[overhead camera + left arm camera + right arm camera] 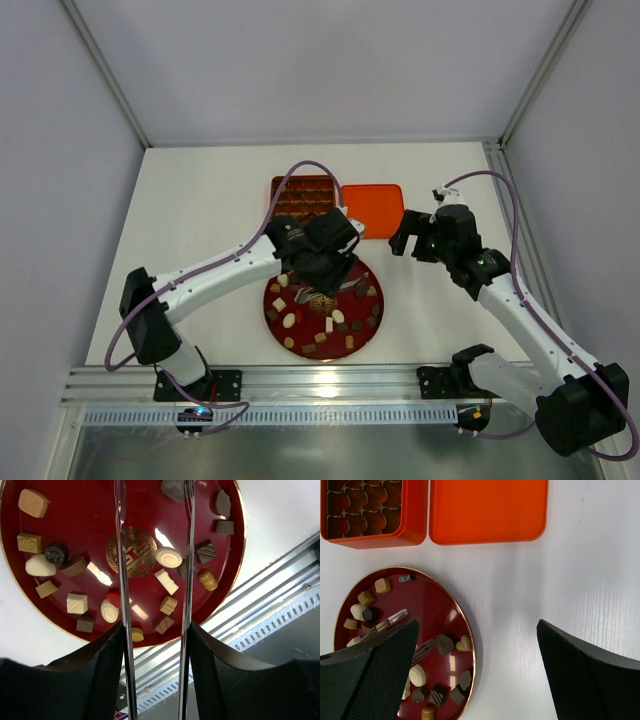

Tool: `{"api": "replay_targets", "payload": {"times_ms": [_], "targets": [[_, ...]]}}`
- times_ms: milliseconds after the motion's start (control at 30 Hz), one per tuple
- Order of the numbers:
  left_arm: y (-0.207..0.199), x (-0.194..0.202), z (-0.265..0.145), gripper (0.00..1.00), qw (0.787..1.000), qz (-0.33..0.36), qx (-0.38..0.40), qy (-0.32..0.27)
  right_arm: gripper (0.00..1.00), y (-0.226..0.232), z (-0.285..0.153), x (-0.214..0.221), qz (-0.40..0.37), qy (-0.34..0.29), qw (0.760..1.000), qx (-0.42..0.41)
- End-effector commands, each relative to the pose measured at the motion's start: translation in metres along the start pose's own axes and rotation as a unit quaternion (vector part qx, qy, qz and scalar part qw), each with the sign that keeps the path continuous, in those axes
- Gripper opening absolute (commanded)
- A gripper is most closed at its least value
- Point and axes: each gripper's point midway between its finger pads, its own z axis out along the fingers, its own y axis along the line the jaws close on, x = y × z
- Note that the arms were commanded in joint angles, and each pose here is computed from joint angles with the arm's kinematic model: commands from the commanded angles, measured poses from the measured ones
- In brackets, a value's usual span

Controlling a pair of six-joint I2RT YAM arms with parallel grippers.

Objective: Pack the chocolate

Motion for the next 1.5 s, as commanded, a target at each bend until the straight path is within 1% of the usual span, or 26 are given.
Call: {"api": "replay_targets", "payload": {"times_ms": [0,400,867,1133,1233,1467], "targets": [[-0.021,-0.01,-0.003,0.52,0.999,0.003,0.036,-0.026,1.0,0.002,-0.001,-0.007,0.007,-0.016,1.0,-0.005],[-0.029,-0.001,0.015,0.52,0.999,0.019,0.027,0.003,1.0,0.0,-0.002,-0.006,0.004,-0.016,1.0,0.0],[-0.034,0.001,0.039,0.51,0.999,0.025,0.026,0.02,1.0,0.0,-0.003,-0.006,0.005,-0.016,1.0,-0.002],[-0.032,0.004,0.041,0.5,0.999,0.026,0.022,0.024,1.0,-0.001,-0.001,-0.003,0.005,-0.014,1.0,0.0],[-0.031,0.005,0.041,0.48,0.999,0.027,0.02,0.028,1.0,-0.001,0.0,-0.001,0.007,-0.012,1.0,-0.001],[-0.029,0.007,0.036,0.48,0.999,0.027,0.018,0.025,1.0,-0.001,0.0,-0.001,0.007,-0.013,1.0,-0.001]]}}
